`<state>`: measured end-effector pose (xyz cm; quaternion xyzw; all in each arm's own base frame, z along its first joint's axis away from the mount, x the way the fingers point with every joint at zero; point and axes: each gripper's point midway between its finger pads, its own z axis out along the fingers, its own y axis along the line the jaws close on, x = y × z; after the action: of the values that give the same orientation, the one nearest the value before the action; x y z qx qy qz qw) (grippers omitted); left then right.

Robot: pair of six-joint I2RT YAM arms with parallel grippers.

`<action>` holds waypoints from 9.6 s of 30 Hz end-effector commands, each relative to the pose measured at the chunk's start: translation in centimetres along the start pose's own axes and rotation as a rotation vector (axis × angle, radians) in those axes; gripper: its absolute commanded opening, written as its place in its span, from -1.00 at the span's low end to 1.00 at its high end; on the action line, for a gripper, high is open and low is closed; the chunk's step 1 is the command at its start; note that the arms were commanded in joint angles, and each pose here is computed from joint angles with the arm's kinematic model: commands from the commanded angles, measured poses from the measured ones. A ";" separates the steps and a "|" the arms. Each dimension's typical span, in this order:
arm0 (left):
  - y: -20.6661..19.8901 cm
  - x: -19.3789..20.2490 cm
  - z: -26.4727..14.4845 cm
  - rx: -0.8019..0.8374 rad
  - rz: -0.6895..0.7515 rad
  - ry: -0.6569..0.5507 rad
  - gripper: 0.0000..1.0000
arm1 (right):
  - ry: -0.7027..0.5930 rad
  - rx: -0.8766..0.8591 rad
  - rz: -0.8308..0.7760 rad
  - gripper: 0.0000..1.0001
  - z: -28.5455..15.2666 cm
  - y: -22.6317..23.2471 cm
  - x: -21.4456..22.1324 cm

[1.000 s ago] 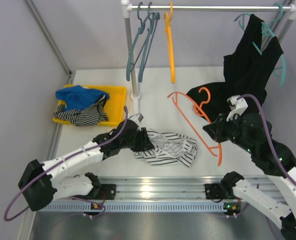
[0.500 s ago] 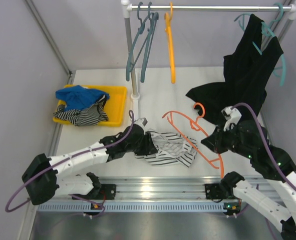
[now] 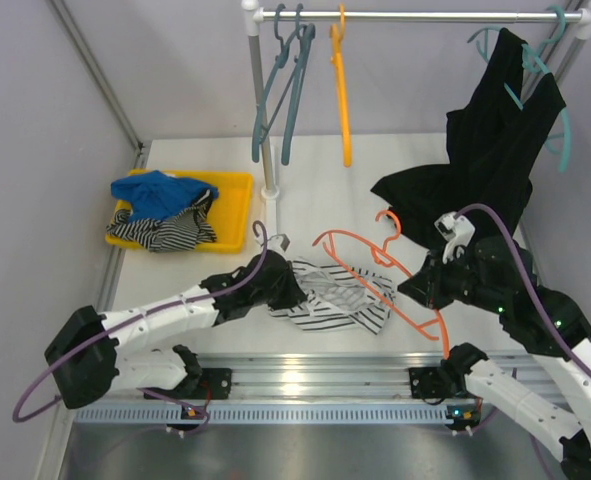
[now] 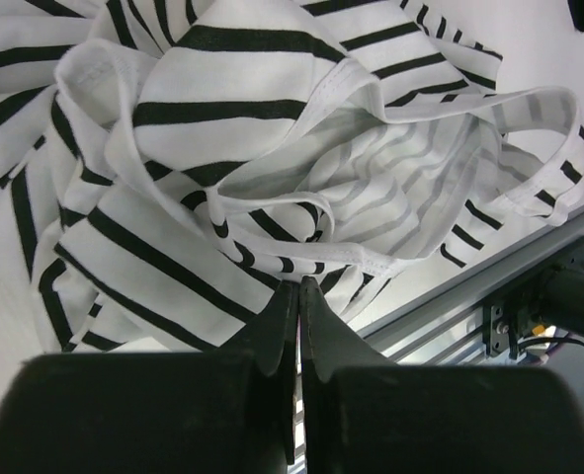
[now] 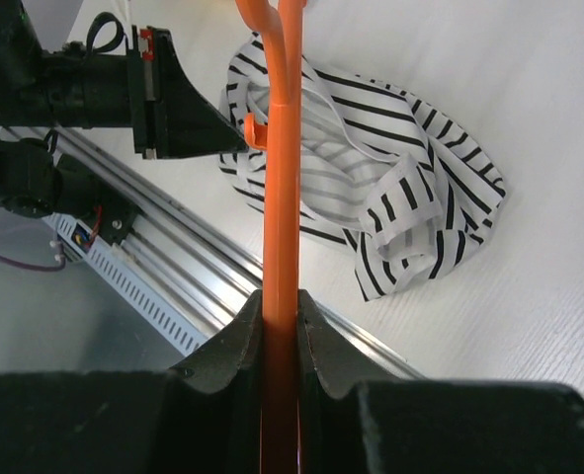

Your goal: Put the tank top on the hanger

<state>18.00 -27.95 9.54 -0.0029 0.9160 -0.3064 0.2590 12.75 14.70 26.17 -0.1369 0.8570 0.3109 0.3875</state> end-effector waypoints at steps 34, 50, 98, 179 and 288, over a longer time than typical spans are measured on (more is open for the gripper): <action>3.6 -1.7 -7.4 -0.106 -0.026 -0.068 -0.59 | 0.143 -0.256 -0.008 -1.00 2.8 2.2 5.0; 5.2 -1.1 -3.1 -0.243 0.011 0.013 -0.43 | 0.160 -0.200 -0.028 -1.00 2.8 0.8 6.1; 7.4 4.7 -0.3 -0.210 0.023 0.216 -0.33 | 0.212 -0.180 -0.013 -1.00 4.1 0.0 7.4; -1.8 -5.0 -9.4 0.167 0.166 -0.223 -0.15 | -0.051 -0.388 -0.173 -1.00 15.3 7.2 5.6; -2.4 -6.3 -5.2 0.150 0.400 -0.349 -1.00 | 0.267 0.269 0.068 -0.92 12.0 -4.2 15.0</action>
<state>19.89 -25.81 15.69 0.1553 0.8306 -0.3055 0.4388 11.28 19.18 5.27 -0.0994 0.9452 0.1824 0.2517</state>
